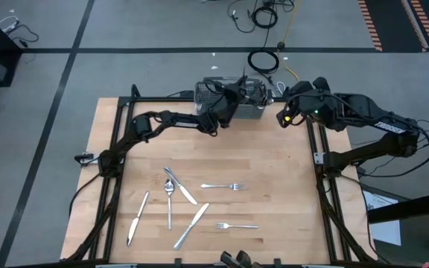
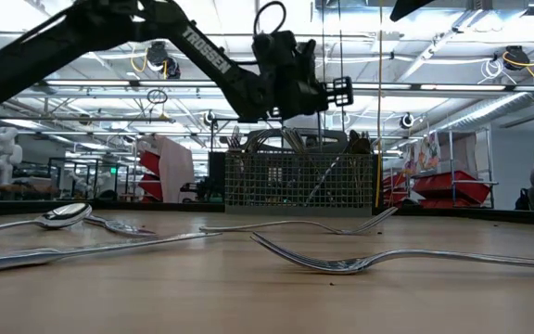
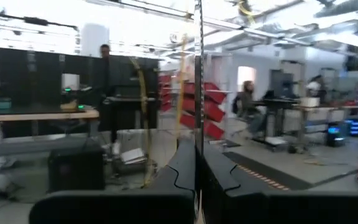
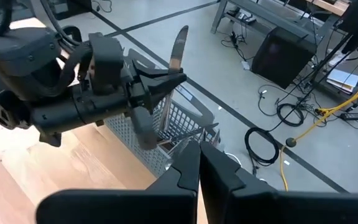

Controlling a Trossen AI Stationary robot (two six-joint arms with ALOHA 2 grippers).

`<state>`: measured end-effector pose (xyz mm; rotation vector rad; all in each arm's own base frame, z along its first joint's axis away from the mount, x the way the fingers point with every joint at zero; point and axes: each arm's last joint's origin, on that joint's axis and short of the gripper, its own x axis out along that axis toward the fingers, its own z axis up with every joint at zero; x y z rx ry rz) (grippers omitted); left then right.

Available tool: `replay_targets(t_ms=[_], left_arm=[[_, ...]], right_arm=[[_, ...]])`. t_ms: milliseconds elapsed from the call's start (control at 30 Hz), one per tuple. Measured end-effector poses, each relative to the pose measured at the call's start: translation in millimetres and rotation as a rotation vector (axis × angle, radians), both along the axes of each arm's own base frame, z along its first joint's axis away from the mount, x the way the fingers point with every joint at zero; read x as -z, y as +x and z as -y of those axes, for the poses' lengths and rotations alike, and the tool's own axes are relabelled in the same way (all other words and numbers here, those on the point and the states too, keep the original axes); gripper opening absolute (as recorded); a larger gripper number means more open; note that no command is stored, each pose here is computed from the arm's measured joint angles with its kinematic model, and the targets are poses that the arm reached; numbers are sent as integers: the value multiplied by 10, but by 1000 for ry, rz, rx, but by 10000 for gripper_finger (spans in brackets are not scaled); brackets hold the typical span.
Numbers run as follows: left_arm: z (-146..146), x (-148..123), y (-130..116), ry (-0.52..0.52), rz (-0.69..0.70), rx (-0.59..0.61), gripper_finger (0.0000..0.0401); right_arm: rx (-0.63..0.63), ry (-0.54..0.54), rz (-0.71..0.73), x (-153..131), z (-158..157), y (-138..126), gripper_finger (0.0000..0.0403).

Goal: Sort silverware
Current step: Put the silver table knife into the silverware organizer

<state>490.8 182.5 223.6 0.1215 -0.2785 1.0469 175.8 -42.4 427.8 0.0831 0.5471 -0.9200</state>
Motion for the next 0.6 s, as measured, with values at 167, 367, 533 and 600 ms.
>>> replay_targets(t_ms=[167, 367, 533, 600], left_arm=[[-20, 200, 52, -36, -29, -5, 6], [-27, 288, 74, -93, -31, 15, 6], [-25, 384, 106, -132, -113, 70, 54], [-22, 390, 110, -132, -120, 80, 79]], right_arm=[[-14, -1, -21, 7, -3, -7, 0], [-19, -19, -33, 2, 0, -4, 0], [-24, -26, -42, 2, 0, -4, 0], [-24, -26, -42, 2, 0, -4, 0]])
